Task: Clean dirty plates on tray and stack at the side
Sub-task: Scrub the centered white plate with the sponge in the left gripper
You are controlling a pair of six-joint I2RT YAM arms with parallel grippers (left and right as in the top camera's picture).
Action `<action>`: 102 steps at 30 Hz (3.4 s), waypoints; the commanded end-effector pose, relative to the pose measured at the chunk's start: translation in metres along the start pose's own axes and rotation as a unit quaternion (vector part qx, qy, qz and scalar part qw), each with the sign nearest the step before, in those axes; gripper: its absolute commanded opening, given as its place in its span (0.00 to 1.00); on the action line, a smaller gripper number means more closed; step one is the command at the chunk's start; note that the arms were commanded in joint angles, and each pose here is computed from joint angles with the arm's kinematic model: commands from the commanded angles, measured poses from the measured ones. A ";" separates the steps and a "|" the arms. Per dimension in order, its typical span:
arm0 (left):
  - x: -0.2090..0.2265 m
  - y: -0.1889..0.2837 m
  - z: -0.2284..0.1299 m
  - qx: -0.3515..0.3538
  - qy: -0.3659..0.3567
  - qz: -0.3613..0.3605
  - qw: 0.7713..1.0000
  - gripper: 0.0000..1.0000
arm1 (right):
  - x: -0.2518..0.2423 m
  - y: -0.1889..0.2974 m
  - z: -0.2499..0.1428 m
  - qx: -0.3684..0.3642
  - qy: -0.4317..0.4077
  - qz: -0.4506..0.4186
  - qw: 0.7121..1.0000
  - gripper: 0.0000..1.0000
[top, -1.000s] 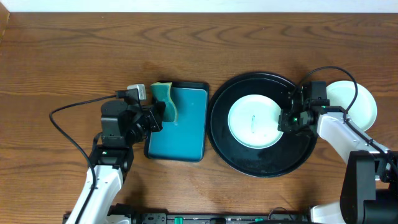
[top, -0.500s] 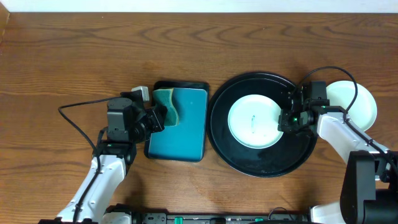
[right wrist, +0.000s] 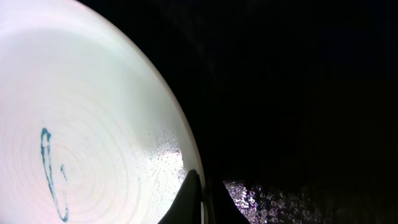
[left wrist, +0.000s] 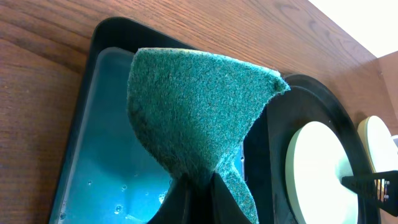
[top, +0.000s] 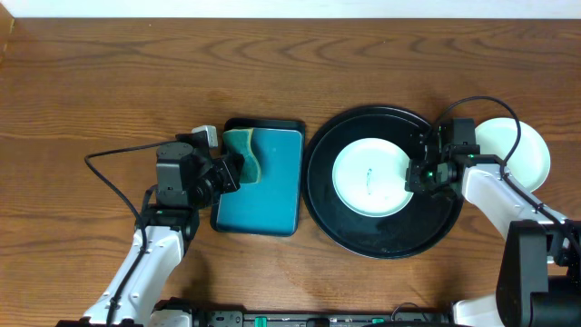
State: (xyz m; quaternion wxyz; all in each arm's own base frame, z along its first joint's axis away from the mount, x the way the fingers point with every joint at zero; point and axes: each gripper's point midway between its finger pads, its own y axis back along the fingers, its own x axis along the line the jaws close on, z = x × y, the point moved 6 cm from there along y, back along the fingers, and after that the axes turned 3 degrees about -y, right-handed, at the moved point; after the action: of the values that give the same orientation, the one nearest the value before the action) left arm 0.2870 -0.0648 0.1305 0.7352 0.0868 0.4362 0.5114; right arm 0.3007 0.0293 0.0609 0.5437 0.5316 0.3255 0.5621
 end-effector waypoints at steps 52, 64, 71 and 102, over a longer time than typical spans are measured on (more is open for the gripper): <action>-0.189 -0.127 -0.099 0.227 -0.229 -0.050 0.945 0.07 | 0.046 -0.007 -0.015 0.000 0.137 0.019 0.990 0.01; -0.143 -0.142 -0.109 0.224 -0.244 0.092 0.939 0.07 | 0.046 -0.007 -0.015 0.000 0.137 0.019 0.990 0.01; -0.109 -0.134 -0.088 0.166 -0.226 0.232 0.931 0.07 | 0.046 -0.007 -0.015 0.000 0.137 0.019 0.990 0.01; -0.166 -0.109 -0.165 0.412 -0.173 -0.040 0.894 0.08 | 0.046 -0.007 -0.015 0.000 0.137 0.019 0.990 0.01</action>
State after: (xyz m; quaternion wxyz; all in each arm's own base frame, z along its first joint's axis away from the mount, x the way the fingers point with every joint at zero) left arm 0.2463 -0.3086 0.0770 0.7339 0.4104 0.4620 0.2821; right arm 0.2989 0.0761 0.0623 0.4888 0.4611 0.3818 0.6346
